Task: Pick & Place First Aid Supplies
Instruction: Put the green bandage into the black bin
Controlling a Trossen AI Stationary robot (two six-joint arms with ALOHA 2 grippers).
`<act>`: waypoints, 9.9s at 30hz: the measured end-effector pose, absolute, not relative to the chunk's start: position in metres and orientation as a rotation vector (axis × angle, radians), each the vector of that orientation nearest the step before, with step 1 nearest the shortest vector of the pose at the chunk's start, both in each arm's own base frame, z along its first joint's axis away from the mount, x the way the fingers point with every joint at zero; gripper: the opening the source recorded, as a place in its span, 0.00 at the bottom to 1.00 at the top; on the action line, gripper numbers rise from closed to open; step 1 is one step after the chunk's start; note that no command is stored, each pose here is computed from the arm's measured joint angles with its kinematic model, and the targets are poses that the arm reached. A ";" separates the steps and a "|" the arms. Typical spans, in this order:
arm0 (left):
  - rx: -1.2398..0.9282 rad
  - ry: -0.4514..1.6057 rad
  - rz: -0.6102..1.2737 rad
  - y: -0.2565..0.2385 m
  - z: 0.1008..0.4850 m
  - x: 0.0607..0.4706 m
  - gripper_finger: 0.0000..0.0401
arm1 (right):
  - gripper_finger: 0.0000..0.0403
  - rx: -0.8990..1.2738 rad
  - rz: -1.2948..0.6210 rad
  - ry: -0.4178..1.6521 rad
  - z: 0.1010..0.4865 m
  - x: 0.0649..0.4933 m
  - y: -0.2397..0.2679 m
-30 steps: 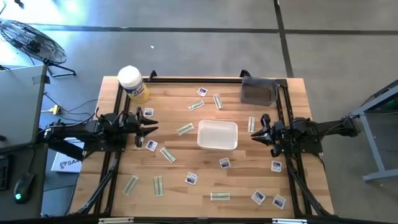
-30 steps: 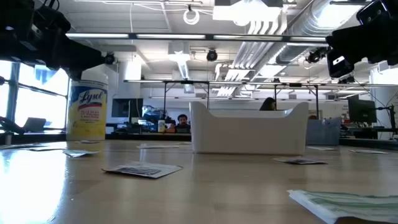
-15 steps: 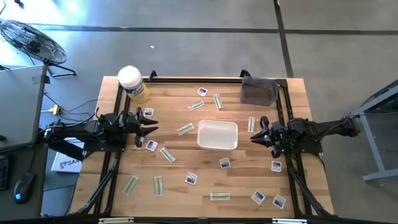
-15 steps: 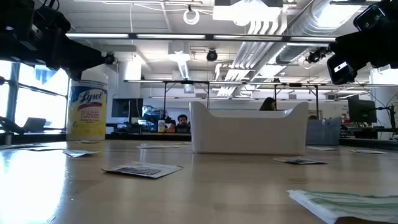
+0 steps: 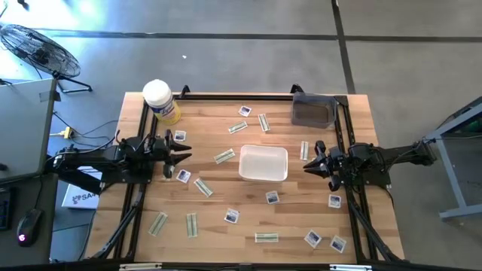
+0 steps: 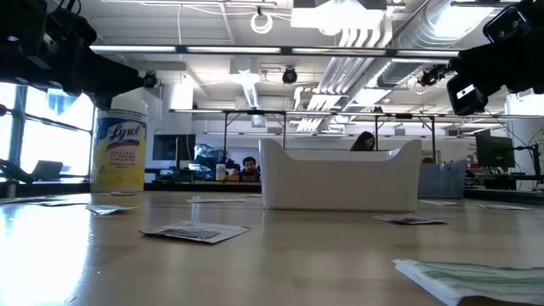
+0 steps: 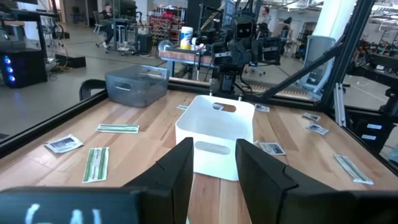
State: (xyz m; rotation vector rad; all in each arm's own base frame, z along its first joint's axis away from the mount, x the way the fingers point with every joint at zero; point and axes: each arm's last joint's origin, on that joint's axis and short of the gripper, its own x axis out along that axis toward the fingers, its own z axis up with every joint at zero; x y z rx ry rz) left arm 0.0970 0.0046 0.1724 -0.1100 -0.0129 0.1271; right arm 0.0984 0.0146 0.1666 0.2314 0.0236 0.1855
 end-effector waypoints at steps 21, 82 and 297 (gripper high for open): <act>-0.110 -0.013 0.128 0.005 0.172 0.097 0.30 | 0.13 0.238 -0.003 -0.182 0.185 0.097 0.008; -0.110 -0.013 0.129 0.005 0.172 0.097 0.30 | 0.39 0.256 -0.459 1.158 0.150 0.158 -0.024; -0.110 -0.014 0.128 0.005 0.172 0.097 0.30 | 0.35 0.741 -0.439 1.205 0.174 0.270 0.254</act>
